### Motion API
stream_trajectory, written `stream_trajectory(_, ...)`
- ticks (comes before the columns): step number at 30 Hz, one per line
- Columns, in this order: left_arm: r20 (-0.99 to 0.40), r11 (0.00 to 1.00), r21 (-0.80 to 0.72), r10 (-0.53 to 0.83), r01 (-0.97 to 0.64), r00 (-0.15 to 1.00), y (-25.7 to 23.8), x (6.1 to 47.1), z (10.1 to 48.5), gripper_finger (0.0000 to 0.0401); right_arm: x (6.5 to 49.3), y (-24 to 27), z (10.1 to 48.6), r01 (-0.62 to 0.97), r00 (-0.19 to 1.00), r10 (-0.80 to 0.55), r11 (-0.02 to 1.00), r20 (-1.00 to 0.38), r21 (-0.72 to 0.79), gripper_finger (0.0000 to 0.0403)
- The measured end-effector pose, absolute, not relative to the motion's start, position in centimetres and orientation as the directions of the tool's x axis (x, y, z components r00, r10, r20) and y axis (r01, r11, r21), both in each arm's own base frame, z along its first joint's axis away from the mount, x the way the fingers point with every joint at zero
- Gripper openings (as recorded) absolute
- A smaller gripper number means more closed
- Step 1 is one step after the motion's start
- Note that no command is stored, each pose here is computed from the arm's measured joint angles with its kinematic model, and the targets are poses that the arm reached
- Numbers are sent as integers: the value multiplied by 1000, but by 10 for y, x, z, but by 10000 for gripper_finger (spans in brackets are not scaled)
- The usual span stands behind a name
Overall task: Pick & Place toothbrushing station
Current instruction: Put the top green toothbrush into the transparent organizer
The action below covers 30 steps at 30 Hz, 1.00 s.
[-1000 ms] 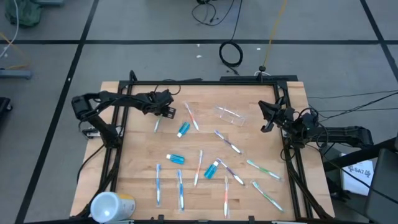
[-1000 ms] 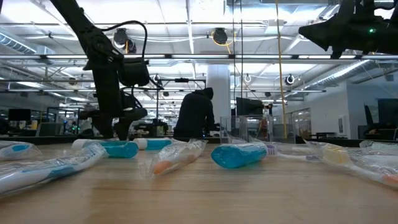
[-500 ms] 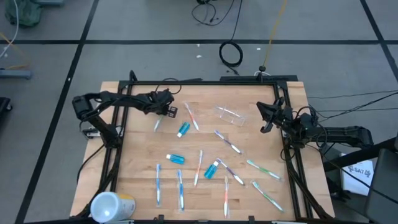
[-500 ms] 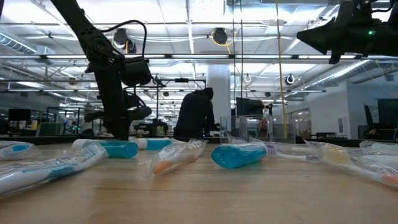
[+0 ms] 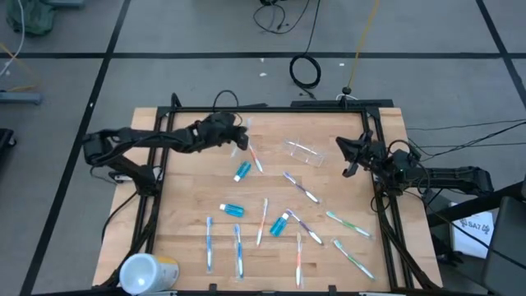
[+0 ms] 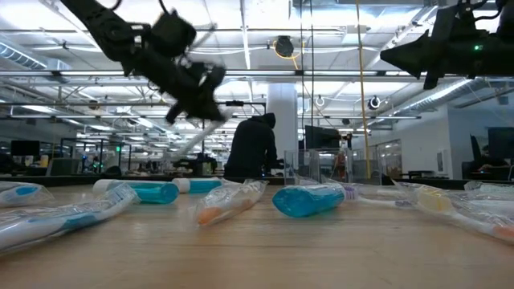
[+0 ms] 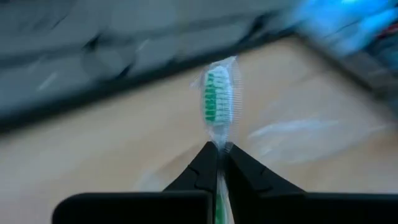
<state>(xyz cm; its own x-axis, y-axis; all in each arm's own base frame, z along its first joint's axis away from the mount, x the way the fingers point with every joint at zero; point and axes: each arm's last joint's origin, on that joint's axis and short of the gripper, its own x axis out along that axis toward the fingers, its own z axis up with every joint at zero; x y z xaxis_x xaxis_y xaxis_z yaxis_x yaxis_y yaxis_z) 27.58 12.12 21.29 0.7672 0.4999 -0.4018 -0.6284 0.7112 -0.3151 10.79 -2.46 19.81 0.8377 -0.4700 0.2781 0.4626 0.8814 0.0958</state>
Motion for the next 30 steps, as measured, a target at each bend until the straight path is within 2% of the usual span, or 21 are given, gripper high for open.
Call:
stream_trajectory(3, -181, 829, -300, 435, -471, 882, 109, 286, 237, 9, 109, -25, 197, 464, 840, -471, 881, 269, 92, 20)
stream_trajectory(8, 94, 913, -199, 381, -357, 920, 93, 297, 259, 14, 109, -25, 197, 467, 842, -471, 881, 264, 83, 20)
stream_trajectory(15, 218, 922, -150, 383, -356, 898, 84, 310, 254, 5, 110, -25, 197, 470, 842, -471, 880, 263, 71, 20)
stream_trajectory(20, 244, 905, -156, 424, -396, 872, 84, 322, 235, 17, 110, -25, 197, 483, 840, -474, 875, 263, 36, 20)
stream_trajectory(24, 247, 903, -159, 427, -398, 870, 86, 328, 220, 5, 109, -25, 197, 484, 838, -474, 874, 270, 31, 20)
stream_trajectory(30, 366, 912, -177, 411, -371, 835, 88, 343, 215, 12, 108, -25, 202, 504, 821, -474, 864, 317, -13, 20)
